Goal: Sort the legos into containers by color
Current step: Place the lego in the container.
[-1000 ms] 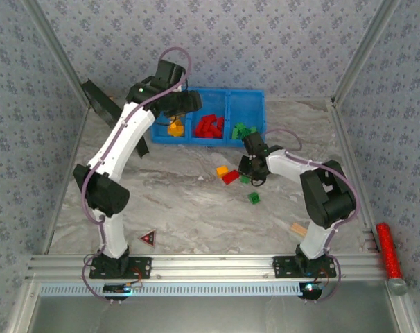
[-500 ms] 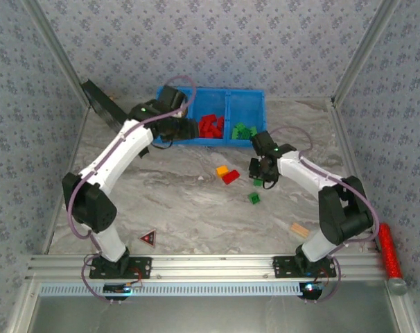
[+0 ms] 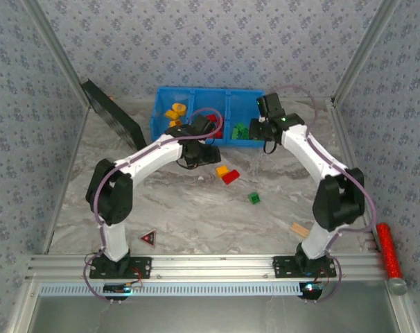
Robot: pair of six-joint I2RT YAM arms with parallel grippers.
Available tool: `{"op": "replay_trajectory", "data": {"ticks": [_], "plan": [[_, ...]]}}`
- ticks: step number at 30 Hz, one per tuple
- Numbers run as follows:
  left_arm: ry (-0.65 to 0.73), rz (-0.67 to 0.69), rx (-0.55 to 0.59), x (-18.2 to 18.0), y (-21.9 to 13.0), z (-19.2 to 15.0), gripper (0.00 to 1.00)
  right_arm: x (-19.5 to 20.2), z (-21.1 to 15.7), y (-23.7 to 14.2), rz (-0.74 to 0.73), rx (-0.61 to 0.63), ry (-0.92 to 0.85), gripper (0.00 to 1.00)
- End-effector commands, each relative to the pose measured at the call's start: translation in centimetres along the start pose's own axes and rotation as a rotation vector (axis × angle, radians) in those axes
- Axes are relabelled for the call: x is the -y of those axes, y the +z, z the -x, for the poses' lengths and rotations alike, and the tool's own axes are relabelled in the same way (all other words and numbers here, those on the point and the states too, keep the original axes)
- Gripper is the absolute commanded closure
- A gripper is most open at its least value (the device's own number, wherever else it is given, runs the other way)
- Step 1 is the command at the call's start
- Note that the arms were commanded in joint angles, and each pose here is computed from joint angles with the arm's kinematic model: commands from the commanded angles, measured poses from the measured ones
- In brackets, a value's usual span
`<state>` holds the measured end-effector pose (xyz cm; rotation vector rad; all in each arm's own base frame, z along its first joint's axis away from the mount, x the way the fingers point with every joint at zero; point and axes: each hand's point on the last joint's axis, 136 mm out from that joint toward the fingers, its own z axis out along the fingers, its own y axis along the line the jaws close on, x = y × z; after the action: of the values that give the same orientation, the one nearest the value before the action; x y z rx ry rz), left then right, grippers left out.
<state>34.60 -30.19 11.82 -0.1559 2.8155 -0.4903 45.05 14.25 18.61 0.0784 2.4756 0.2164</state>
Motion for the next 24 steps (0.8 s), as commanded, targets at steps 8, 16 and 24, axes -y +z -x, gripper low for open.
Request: {"op": "replay_trajectory", "data": {"ticks": [8, 16, 24], "plan": [[-0.167, -0.02, -0.022, 2.4, 2.8, 1.1, 0.29, -1.4, 2.7, 8.8, 0.037, -0.031, -0.116, 0.74], [-0.202, -0.011, -0.07, 2.9, 4.6, 0.5, 0.28, -1.0, 1.8, 11.7, 0.033, -0.072, -0.141, 0.66], [-0.2, 0.002, -0.116, 4.0, 5.9, -0.3, 0.27, -1.0, 2.5, 10.6, 0.059, -0.05, -0.149, 0.41]]}}
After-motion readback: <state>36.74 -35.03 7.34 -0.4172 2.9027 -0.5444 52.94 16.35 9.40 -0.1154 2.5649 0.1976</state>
